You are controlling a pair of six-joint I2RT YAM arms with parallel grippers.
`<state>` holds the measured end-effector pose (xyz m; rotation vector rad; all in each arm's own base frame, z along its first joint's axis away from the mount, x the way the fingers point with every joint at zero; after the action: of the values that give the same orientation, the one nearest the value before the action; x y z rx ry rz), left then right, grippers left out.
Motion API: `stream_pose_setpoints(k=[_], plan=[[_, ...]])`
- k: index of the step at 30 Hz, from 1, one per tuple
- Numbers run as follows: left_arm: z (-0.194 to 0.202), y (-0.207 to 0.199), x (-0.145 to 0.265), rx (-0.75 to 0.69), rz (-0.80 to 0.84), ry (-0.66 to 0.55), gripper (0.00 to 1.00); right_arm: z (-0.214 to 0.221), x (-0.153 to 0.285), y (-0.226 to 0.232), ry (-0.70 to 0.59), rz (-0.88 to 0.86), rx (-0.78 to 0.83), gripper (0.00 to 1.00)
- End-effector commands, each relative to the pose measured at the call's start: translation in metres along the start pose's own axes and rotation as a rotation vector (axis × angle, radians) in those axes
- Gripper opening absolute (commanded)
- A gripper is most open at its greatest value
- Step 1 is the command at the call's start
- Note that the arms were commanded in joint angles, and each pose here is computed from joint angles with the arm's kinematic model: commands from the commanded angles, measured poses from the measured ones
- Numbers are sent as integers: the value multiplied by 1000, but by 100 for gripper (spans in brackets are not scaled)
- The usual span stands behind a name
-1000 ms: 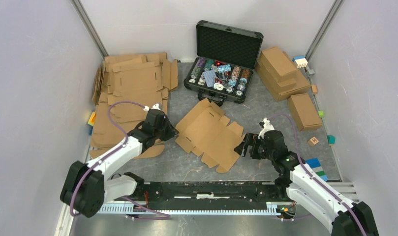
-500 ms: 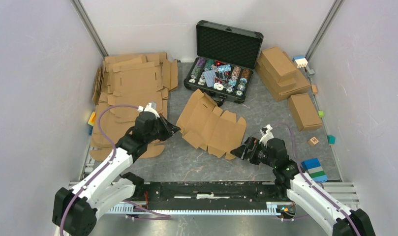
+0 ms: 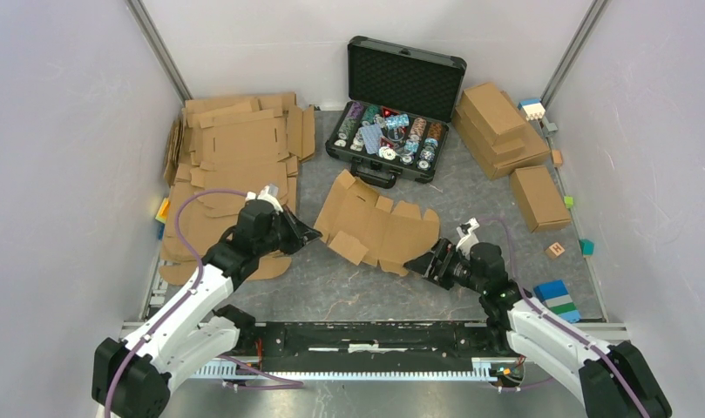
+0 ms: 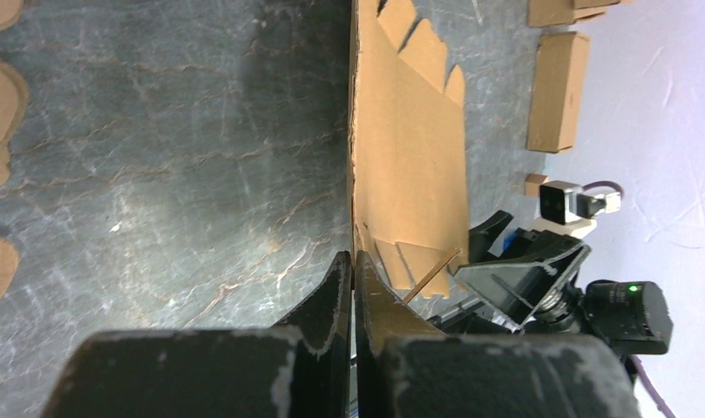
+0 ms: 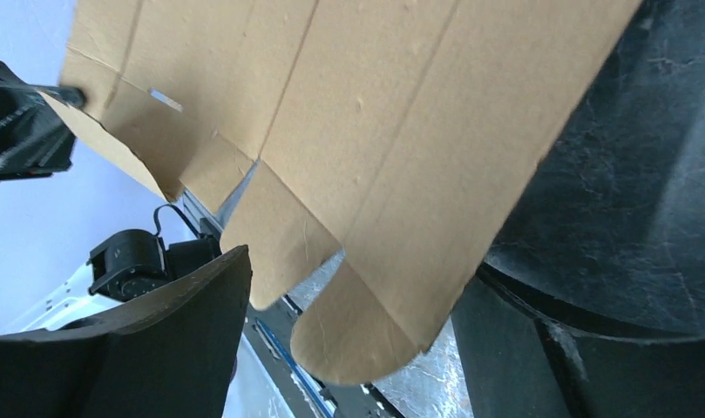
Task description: Fold the paper box
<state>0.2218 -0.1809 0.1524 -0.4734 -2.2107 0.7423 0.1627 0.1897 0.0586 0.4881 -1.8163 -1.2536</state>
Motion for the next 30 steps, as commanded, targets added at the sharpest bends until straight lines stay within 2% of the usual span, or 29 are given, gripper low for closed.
stream_pose_setpoints(k=[1,6,8,11,13,14,15,16,17,18,19,22,25,30], plan=[[5,4,5,-44,-20,39,2,-17,-2,21,-71,-40,49,82],[19,14,5,-69,-37,88,2,-41,1,13,-167,73,123,80],[25,17,5,-68,-35,108,2,-45,1,12,-178,92,135,75],[34,19,2,-71,-14,131,2,-41,-2,15,-140,69,149,53],[38,20,1,-90,-4,144,3,-38,-4,12,-105,97,156,47],[40,23,1,-100,-14,153,3,-37,-4,10,-95,116,161,37],[42,26,1,-110,-24,163,5,-38,-4,8,-89,133,172,24],[43,27,1,-124,-25,171,8,-39,-4,6,-91,150,182,20],[45,27,2,-132,-23,181,16,-40,-3,4,-92,164,199,15],[45,28,3,-144,-21,184,27,-41,-2,2,-93,177,216,13],[45,28,4,-152,-19,181,43,-42,0,2,-97,181,235,13],[37,33,7,-168,-54,130,65,-45,6,-3,-102,215,309,13],[34,37,6,-181,-80,113,68,-53,15,-1,-121,252,408,15],[47,44,-10,-163,-83,189,68,-67,29,12,-172,265,544,16]])
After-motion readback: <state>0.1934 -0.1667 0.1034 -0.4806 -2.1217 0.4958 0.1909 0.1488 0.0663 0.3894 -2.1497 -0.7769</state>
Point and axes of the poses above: each gripper's point midway between its finger pads, its own x axis back along the fingers, its own y axis along the line the jaws close on, z = x × y, the point moved 1 cm from there along x, back along the fingers, and after that the axes turned 13 degrees about -x, right-handed, at the moved point
